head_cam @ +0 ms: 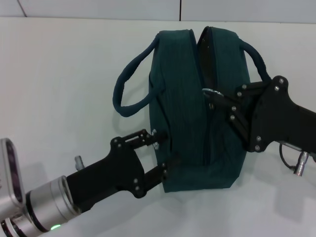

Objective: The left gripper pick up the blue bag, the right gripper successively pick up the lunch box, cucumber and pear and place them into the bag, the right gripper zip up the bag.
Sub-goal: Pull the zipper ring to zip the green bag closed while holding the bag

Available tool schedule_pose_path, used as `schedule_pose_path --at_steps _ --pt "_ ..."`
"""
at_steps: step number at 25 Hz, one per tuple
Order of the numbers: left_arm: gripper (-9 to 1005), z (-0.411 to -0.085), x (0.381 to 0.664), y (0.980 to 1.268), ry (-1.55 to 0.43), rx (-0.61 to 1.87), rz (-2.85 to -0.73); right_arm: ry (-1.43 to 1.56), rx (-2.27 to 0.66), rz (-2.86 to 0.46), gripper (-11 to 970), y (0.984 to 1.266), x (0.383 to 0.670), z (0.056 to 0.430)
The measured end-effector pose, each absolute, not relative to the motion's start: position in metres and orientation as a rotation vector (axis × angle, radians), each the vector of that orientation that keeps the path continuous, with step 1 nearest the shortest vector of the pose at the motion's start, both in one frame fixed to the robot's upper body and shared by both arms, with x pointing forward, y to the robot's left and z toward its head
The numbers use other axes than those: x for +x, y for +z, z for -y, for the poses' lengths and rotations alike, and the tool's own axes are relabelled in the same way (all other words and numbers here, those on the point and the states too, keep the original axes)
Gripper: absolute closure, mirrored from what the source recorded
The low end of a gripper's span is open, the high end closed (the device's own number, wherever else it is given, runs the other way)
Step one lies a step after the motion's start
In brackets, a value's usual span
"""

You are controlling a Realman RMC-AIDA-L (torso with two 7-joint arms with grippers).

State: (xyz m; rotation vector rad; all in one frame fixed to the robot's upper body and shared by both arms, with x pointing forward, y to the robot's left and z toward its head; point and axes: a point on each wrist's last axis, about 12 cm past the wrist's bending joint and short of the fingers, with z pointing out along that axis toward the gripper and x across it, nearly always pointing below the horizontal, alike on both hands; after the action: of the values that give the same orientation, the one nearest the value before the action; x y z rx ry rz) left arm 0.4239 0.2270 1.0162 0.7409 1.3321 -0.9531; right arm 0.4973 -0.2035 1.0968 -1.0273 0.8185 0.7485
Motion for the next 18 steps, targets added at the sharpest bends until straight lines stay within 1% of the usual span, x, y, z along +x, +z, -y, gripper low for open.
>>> schedule_pose_path --at_steps 7,13,18 --pt "492 -0.229 0.427 1.021 -0.997 0.613 -1.342 0.753 -1.029 -0.819 944 1.096 0.496 0.203" --pt "288 -0.231 0.431 1.022 -1.002 0.557 -1.35 0.747 -1.042 -0.808 944 1.094 0.494 0.202" --pt "249 -0.233 0.434 1.024 -0.999 0.518 -1.353 0.743 -1.038 -0.812 944 1.093 0.492 0.203"
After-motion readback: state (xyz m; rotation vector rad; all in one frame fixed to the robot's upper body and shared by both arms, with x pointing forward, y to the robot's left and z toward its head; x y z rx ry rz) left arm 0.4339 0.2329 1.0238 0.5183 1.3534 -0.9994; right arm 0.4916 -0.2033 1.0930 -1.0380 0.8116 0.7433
